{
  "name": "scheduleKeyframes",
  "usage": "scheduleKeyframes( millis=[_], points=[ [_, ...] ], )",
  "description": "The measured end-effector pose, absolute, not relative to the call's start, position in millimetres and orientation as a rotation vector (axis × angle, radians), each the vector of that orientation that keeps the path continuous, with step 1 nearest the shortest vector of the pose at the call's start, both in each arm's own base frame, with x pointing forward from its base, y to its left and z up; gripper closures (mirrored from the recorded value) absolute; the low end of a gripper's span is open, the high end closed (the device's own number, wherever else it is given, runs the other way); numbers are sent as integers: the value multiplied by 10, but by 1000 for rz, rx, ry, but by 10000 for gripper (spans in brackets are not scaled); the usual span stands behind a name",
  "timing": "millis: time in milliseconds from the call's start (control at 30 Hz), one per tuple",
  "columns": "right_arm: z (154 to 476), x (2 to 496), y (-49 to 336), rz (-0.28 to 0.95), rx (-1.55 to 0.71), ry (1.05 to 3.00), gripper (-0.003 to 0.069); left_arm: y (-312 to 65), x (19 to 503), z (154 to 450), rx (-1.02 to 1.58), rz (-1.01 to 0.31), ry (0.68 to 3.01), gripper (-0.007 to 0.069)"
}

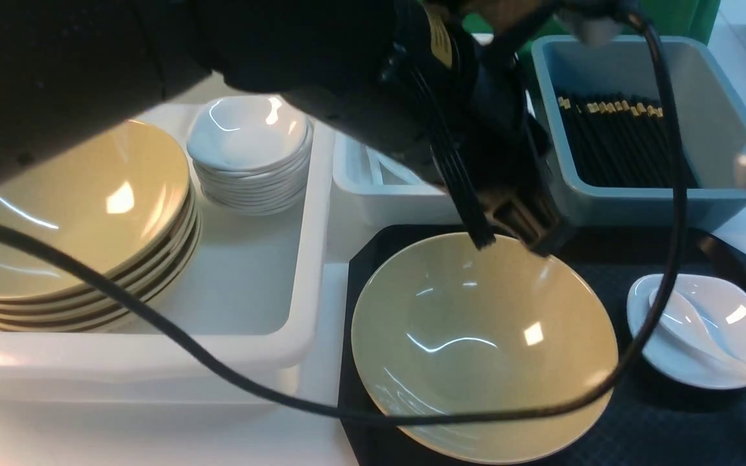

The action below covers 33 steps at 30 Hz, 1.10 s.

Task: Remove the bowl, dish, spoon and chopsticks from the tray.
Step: Use the right arm to grab the soup spoon in the middle

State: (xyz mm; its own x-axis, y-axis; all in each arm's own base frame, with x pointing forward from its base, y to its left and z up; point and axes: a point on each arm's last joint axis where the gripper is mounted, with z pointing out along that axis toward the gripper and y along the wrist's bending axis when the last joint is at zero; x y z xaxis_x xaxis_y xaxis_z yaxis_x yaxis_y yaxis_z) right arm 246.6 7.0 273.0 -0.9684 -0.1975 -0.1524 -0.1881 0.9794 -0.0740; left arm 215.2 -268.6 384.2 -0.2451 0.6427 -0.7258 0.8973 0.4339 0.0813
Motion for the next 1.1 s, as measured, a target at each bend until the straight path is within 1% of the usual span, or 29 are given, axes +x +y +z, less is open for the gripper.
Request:
scheduleKeyframes(
  millis=[67,233,333,500,700,800,833,1000,1100],
  points=[
    [2516,2480,73,-87,-312,2957,128,-2727,2095,3760,1343,-548,1979,636],
    [2310,2660,88,-85,-350,2894,128,-2774,2024,3688,1415,-649,1940,636],
    [2206,2725,92,-85,-376,2906,128,-2781,2013,3680,1424,-660,1931,636],
    [1950,2830,97,-79,-419,2982,128,-2784,2007,3673,1432,-667,1926,636],
    [1753,3000,116,-53,-414,3039,139,-2785,2006,3673,1434,-668,1923,636],
    [1693,3051,132,-27,-397,3057,173,-2785,2006,3673,1435,-668,1923,636],
    [1673,3063,136,-21,-395,3063,195,-2786,2006,3674,1435,-669,1922,636],
    [1659,3089,136,-22,-399,3068,354,-2783,2002,3670,1441,-669,1925,636],
    [1673,3109,138,-19,-399,3080,355,-2758,1992,3673,1462,-646,1927,636]
  ],
)
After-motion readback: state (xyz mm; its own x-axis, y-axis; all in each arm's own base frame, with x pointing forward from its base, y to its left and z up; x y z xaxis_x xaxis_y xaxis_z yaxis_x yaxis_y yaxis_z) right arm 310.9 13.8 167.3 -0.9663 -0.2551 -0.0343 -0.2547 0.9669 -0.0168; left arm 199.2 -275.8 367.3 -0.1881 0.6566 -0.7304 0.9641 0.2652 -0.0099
